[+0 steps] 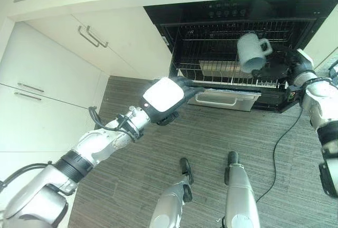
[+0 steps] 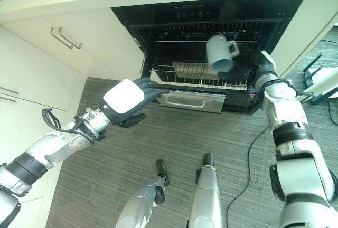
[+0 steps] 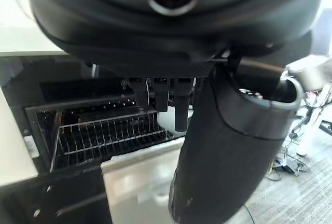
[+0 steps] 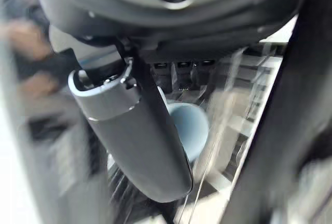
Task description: Place the dishes in the dishwasher.
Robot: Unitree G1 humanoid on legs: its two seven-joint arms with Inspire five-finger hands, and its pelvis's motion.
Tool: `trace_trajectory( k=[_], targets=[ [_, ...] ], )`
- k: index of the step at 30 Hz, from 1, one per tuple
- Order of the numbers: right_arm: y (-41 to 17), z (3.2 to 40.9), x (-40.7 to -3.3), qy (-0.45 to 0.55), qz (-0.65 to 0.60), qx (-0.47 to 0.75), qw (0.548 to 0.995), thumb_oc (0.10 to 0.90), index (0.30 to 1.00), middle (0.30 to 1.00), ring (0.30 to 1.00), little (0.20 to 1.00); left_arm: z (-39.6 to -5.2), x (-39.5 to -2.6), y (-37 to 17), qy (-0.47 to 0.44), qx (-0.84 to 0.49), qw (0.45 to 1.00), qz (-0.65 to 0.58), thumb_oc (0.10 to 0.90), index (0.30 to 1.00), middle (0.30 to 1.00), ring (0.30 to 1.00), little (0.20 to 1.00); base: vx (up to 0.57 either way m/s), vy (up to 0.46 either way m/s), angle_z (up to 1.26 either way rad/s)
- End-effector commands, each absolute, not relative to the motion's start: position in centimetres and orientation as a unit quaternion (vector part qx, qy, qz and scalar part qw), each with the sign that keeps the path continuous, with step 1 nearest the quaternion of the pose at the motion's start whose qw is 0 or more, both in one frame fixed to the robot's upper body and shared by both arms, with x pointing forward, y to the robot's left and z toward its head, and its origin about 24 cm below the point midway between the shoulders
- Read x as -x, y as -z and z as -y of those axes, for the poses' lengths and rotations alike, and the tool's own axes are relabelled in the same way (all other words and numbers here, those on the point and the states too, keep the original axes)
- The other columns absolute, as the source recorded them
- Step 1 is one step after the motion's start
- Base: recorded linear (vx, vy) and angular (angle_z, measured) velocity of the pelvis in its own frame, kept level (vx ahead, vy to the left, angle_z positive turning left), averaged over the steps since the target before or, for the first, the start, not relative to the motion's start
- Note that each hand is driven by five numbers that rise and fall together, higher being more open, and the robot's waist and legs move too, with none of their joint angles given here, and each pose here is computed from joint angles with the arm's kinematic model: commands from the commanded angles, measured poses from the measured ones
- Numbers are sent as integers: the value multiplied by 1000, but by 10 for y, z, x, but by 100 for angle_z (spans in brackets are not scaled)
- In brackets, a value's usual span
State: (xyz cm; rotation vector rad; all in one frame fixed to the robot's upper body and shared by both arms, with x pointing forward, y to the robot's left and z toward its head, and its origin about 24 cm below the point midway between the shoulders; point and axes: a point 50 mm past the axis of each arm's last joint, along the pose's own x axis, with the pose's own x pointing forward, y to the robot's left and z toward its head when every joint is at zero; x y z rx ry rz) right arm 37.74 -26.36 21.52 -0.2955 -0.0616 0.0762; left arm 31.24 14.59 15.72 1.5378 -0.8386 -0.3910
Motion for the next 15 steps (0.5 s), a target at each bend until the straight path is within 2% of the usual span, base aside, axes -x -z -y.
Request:
trace_trajectory(
  k=[1, 15],
  targets=[
    [-259, 241, -378, -74, 128, 108, 983, 800, 900, 900, 900, 900, -151, -315, -200, 92, -648, 624, 427, 800, 900, 900, 900, 900, 3, 8, -4],
    [-247, 222, -368, -87, 148, 57, 984, 800, 900, 900, 900, 900, -155, -318, -195, 86, -657, 628, 409, 800, 900, 900, 900, 900, 0, 0, 0]
  ],
)
